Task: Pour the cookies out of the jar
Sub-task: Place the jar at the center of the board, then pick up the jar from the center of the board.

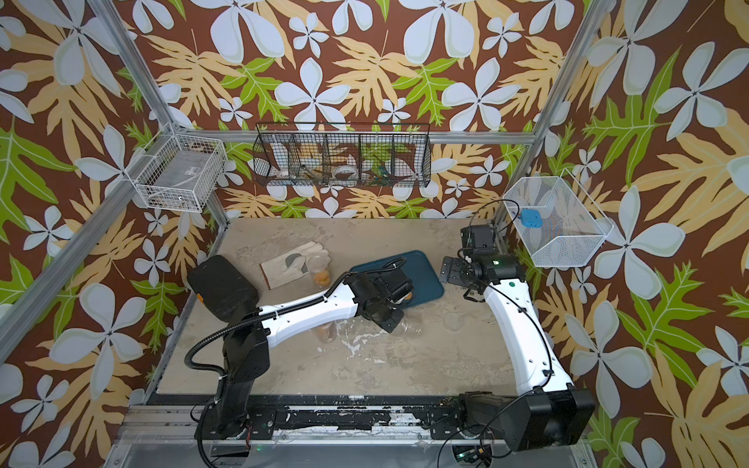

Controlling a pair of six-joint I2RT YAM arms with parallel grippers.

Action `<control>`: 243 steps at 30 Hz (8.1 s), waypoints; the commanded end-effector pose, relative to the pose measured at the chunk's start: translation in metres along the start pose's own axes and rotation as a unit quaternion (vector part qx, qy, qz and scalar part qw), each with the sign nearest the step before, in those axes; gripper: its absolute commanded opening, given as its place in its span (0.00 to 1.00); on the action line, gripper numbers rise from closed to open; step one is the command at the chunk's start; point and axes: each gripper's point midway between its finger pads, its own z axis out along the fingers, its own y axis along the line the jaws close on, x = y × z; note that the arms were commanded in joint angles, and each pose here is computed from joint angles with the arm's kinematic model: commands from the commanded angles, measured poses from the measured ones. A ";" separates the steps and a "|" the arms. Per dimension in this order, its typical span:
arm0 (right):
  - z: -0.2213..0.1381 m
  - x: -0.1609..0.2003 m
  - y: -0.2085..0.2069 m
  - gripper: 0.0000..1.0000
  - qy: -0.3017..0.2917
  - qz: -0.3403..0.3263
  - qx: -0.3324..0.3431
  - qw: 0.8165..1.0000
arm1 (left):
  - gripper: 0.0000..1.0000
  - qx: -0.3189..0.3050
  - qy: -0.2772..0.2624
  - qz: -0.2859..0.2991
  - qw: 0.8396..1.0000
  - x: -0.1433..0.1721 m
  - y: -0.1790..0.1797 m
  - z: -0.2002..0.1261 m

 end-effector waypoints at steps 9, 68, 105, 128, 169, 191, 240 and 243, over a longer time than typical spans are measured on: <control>0.033 0.036 0.005 1.00 0.042 -0.011 -0.018 0.999 | 0.10 -0.017 0.051 0.025 0.998 -0.002 -0.008 0.017; 0.031 0.037 0.038 1.00 0.075 0.004 -0.130 0.989 | 0.83 0.063 -0.095 -0.042 0.993 -0.077 -0.018 -0.078; -0.043 0.169 0.340 1.00 0.098 -0.427 -0.357 0.825 | 1.00 0.054 -0.293 -0.518 0.802 0.184 0.170 -0.193; 0.009 0.201 0.361 0.95 0.119 -0.469 -0.261 0.835 | 1.00 0.053 -0.297 -0.527 0.794 0.200 0.172 -0.199; -0.029 0.119 0.270 0.61 0.181 -0.177 -0.423 0.870 | 1.00 0.134 -0.250 -0.425 0.859 0.135 0.134 -0.161; -0.110 0.050 0.212 0.59 0.142 0.013 -0.614 0.777 | 1.00 0.506 -0.289 -0.420 0.696 0.042 0.084 -0.202; -0.142 0.064 0.235 0.62 0.177 0.013 -0.657 0.732 | 0.68 0.607 -0.308 -0.367 0.634 0.017 0.079 -0.244; -0.142 0.064 0.235 0.63 0.177 0.013 -0.657 0.732 | 0.66 0.608 -0.307 -0.367 0.634 0.017 0.079 -0.243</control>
